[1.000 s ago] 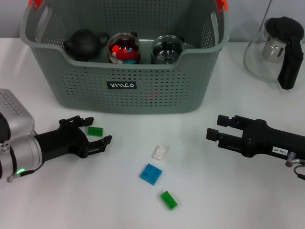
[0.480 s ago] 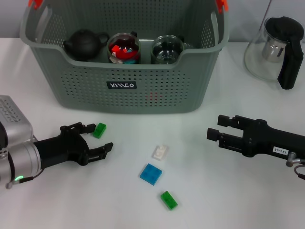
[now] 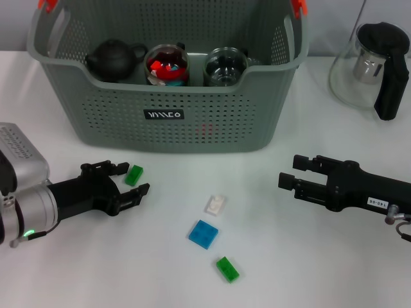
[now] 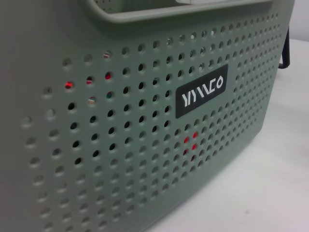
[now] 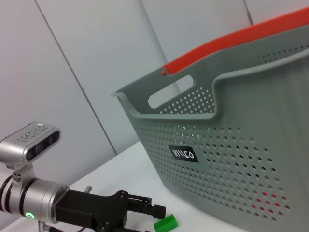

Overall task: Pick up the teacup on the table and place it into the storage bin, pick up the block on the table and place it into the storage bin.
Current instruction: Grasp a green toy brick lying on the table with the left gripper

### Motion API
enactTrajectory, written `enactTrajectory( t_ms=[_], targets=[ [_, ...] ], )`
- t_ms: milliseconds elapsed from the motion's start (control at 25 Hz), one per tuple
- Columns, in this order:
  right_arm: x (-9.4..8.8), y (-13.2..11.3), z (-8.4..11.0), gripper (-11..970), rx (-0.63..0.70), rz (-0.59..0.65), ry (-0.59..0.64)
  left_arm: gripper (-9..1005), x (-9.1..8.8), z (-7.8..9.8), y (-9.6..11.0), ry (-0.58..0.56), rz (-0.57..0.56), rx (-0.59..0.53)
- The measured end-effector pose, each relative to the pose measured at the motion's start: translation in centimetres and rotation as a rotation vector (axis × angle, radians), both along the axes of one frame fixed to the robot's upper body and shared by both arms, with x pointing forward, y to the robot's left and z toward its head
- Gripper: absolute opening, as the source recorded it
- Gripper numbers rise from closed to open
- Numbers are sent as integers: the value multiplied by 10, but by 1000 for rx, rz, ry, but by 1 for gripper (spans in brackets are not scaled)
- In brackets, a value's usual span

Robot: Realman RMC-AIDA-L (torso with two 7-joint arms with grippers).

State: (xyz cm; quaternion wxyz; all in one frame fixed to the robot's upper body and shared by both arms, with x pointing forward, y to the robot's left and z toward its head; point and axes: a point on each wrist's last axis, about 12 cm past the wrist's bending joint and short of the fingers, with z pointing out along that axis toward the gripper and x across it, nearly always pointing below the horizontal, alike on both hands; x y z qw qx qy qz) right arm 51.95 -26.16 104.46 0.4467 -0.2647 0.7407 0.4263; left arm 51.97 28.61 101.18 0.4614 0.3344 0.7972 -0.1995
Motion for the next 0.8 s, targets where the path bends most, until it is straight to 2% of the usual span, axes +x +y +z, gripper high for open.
enactTrajectory(
  t_ms=[440,640,760,800],
  targets=[
    [0,0,0,714,1,3,0,563,2,0,1,-2,-3,20],
    [-1,0,0,714,3,2,1,416,3,3,3,-15,-7,27],
    [-1,0,0,715,3,2,1,185,4,3,2,-15,-10,33],
    [-1,0,0,715,3,2,1,185,4,3,2,-15,-11,35]
  ],
)
